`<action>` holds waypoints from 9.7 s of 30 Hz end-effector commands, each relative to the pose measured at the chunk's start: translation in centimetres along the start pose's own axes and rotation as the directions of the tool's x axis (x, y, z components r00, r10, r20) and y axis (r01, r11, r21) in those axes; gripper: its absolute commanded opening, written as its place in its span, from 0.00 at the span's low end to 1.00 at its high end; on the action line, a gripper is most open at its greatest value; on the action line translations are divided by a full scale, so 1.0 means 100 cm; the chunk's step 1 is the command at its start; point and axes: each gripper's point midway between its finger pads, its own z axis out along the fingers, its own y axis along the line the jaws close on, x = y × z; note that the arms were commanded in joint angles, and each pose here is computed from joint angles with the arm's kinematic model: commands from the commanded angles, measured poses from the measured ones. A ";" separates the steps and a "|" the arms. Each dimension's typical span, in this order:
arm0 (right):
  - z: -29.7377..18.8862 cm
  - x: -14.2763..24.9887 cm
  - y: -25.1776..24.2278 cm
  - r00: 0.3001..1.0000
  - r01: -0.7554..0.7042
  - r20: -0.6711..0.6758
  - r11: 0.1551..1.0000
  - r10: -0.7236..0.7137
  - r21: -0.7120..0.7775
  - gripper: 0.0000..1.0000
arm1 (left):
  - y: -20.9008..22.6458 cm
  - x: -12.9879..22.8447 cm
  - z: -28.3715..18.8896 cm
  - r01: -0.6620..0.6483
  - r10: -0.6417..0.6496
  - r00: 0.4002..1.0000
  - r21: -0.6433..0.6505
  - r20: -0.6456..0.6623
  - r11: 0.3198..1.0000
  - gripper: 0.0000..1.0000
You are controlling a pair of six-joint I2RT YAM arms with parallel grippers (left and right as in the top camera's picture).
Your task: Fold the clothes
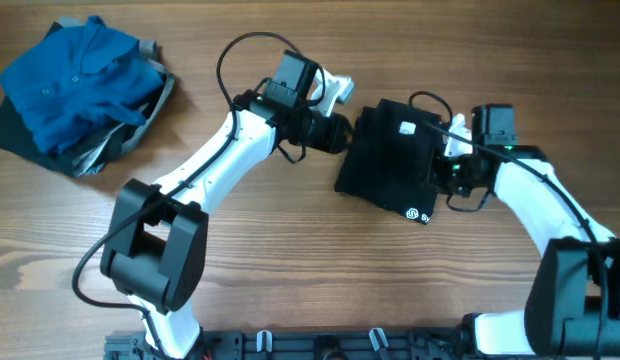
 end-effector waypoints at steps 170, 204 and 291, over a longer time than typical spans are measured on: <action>-0.040 -0.078 0.058 0.904 0.198 0.402 0.976 -0.145 -0.093 0.54 | 0.167 -0.005 -0.120 0.238 -0.199 0.963 -0.231 0.180 0.943 0.62; 0.076 0.022 0.041 0.966 0.259 -0.013 0.964 -0.258 0.064 0.08 | 0.148 0.104 0.002 0.210 -0.261 0.958 -0.338 -0.115 0.918 0.06; -0.044 -0.007 0.084 0.931 0.284 0.219 0.956 -0.292 0.069 0.30 | 0.150 0.035 -0.062 0.509 -0.491 0.857 -0.115 0.156 0.853 1.00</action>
